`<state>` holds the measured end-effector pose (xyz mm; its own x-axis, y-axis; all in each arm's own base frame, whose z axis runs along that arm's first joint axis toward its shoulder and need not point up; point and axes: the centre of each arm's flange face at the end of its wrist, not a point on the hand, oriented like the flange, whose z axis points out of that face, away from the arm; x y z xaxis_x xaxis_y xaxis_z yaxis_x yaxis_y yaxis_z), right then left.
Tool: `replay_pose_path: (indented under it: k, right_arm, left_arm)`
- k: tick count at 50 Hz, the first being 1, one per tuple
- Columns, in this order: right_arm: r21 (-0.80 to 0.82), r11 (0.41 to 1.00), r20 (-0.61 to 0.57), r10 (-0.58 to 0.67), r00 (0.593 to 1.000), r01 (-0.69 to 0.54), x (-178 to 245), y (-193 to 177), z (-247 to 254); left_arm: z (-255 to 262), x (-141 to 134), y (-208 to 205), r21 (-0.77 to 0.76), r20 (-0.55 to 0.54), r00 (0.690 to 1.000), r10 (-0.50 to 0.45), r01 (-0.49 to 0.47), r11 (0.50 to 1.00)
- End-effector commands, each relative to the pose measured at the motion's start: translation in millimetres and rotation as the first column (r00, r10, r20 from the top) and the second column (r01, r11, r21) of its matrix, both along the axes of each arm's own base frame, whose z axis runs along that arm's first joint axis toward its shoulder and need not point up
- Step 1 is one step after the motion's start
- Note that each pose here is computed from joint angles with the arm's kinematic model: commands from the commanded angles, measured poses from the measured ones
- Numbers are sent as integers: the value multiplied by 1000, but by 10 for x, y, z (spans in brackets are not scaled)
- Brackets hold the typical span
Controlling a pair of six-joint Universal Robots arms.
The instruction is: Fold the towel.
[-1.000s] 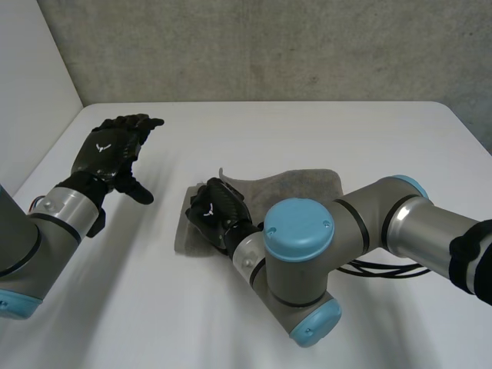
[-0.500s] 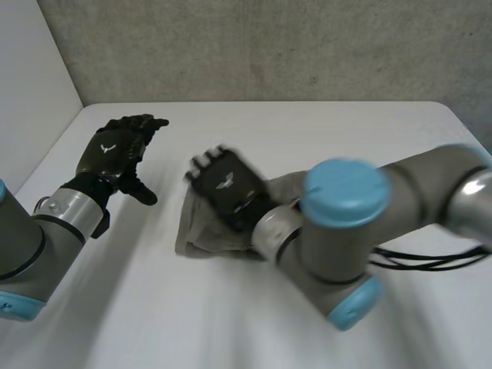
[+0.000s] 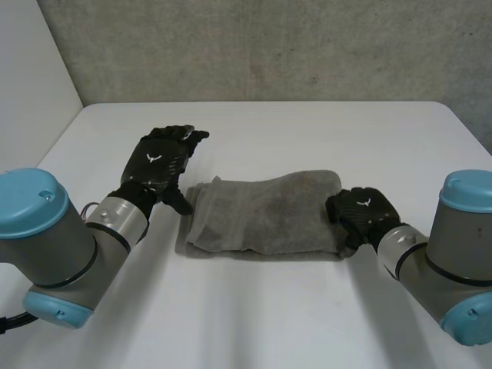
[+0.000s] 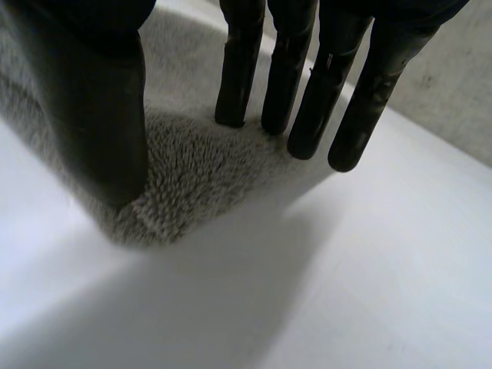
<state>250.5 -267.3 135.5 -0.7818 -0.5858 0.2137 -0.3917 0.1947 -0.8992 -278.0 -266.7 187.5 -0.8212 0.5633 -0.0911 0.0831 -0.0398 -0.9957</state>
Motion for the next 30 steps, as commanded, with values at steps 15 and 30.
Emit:
replay_pose_path:
  k: [15, 30]
  right_arm:
    - [-2, 1000, -3, -20, 1000, 20, -30, 4, -62]
    - [-229, 973, -254, -44, 966, -16, -355, -73, 357]
  left_arm:
    - [-9, 27, 33, 8, 1, 1000, 5, -5, 1000]
    - [294, 62, 107, -44, -28, 1000, 3, -4, 999]
